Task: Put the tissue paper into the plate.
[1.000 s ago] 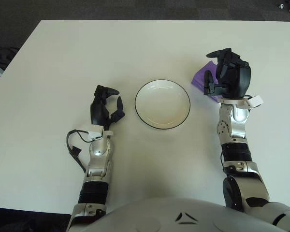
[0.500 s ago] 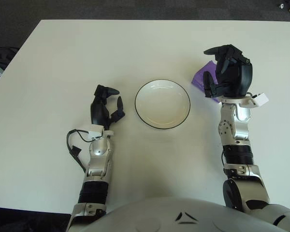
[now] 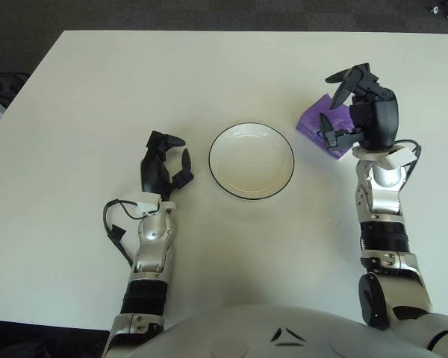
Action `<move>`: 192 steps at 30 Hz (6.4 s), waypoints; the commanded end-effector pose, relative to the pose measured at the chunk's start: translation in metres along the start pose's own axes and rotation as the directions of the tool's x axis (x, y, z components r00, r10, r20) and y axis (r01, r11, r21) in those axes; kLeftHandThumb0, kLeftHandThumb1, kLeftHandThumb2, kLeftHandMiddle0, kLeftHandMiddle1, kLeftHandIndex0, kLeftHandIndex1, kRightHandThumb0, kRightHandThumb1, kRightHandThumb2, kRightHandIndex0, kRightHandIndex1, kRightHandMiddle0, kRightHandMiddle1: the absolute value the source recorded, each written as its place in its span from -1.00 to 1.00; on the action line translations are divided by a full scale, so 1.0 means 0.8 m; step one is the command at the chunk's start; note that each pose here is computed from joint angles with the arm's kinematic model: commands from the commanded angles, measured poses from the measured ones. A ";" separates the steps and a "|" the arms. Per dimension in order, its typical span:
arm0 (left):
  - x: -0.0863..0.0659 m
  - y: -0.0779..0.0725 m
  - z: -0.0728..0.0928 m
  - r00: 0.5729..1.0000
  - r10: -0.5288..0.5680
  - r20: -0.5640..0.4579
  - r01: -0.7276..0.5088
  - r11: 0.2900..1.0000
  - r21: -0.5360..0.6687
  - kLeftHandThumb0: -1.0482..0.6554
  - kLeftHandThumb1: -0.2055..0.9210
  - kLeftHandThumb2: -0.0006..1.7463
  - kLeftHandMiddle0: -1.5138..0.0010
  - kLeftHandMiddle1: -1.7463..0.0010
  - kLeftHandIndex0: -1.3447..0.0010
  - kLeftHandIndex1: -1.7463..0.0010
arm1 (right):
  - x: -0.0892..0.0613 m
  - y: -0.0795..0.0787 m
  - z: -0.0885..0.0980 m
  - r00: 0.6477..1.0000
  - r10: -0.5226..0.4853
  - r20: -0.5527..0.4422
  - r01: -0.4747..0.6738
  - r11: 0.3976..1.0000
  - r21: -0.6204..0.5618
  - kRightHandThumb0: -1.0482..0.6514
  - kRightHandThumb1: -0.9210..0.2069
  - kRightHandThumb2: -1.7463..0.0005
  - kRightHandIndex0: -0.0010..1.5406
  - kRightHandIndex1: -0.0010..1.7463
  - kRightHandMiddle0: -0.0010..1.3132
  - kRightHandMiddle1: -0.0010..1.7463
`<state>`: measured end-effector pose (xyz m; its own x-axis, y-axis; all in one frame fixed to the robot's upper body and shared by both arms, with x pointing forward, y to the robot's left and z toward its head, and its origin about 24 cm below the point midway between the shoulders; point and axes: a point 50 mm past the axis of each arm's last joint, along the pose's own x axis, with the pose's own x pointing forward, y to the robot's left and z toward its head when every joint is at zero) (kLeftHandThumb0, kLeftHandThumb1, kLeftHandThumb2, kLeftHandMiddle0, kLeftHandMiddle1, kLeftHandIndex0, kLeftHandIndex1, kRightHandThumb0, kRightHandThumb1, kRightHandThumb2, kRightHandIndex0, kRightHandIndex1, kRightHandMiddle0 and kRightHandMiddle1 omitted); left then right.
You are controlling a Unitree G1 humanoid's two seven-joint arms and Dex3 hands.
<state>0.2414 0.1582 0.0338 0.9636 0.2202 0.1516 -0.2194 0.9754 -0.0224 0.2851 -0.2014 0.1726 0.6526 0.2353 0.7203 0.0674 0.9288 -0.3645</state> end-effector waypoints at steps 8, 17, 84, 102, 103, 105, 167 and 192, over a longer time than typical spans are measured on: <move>-0.037 0.011 -0.045 0.983 0.022 -0.183 -0.013 0.999 0.053 -0.24 0.37 0.16 0.08 -0.55 0.38 -1.00 | 0.002 -0.041 0.025 0.974 0.199 -0.112 -0.226 0.902 -0.369 -0.78 -0.24 0.07 -0.97 0.13 -0.98 0.29; -0.039 0.011 -0.044 0.982 0.023 -0.188 -0.015 0.999 0.045 -0.24 0.38 0.15 0.10 -0.53 0.39 -1.00 | 0.014 -0.055 0.025 0.918 0.328 -0.224 -0.396 0.783 -0.480 -0.98 -0.65 0.40 -1.00 -0.53 -1.00 -0.42; -0.040 0.009 -0.045 0.985 0.006 -0.174 0.000 0.999 0.034 -0.24 0.42 0.12 0.12 -0.59 0.41 -1.00 | 0.045 -0.029 0.006 0.537 0.721 -0.437 -0.842 0.430 -0.325 -0.95 -0.66 0.66 -1.00 -1.00 -1.00 -1.00; -0.042 0.012 -0.044 0.986 0.018 -0.165 -0.013 0.999 0.033 -0.24 0.43 0.11 0.13 -0.60 0.41 -1.00 | 0.048 -0.023 -0.012 0.453 0.706 -0.544 -0.888 0.410 -0.207 -0.83 -0.45 0.59 -1.00 -1.00 -1.00 -1.00; -0.042 0.011 -0.044 0.986 0.019 -0.166 -0.013 0.999 0.033 -0.24 0.43 0.11 0.13 -0.59 0.41 -1.00 | 0.048 -0.023 -0.014 0.453 0.703 -0.548 -0.887 0.414 -0.203 -0.83 -0.44 0.58 -1.00 -1.00 -1.00 -1.00; -0.042 0.010 -0.044 0.986 0.020 -0.168 -0.015 0.999 0.032 -0.24 0.43 0.11 0.14 -0.59 0.42 -1.00 | 0.047 -0.022 -0.017 0.453 0.698 -0.555 -0.886 0.420 -0.195 -0.82 -0.42 0.56 -1.00 -1.00 -1.00 -1.00; -0.047 0.015 -0.042 0.984 0.049 -0.169 -0.042 0.998 0.043 -0.24 0.41 0.12 0.11 -0.59 0.40 -1.00 | -0.075 0.047 -0.129 0.681 0.401 -0.613 -0.640 0.733 -0.231 -0.53 0.03 -0.01 -1.00 0.03 -1.00 0.38; -0.047 0.019 -0.039 0.988 0.044 -0.149 -0.040 0.999 0.030 -0.24 0.40 0.13 0.11 -0.62 0.40 -1.00 | -0.078 0.054 -0.104 0.840 0.169 -0.515 -0.396 0.839 -0.372 -0.12 0.17 -0.38 0.49 1.00 0.29 1.00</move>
<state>0.2291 0.1601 0.0342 0.9514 0.2542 0.1736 -0.2498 0.9672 -0.0467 0.3251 -0.2055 0.0995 0.9043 0.2160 0.3682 0.1905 0.5677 -0.8009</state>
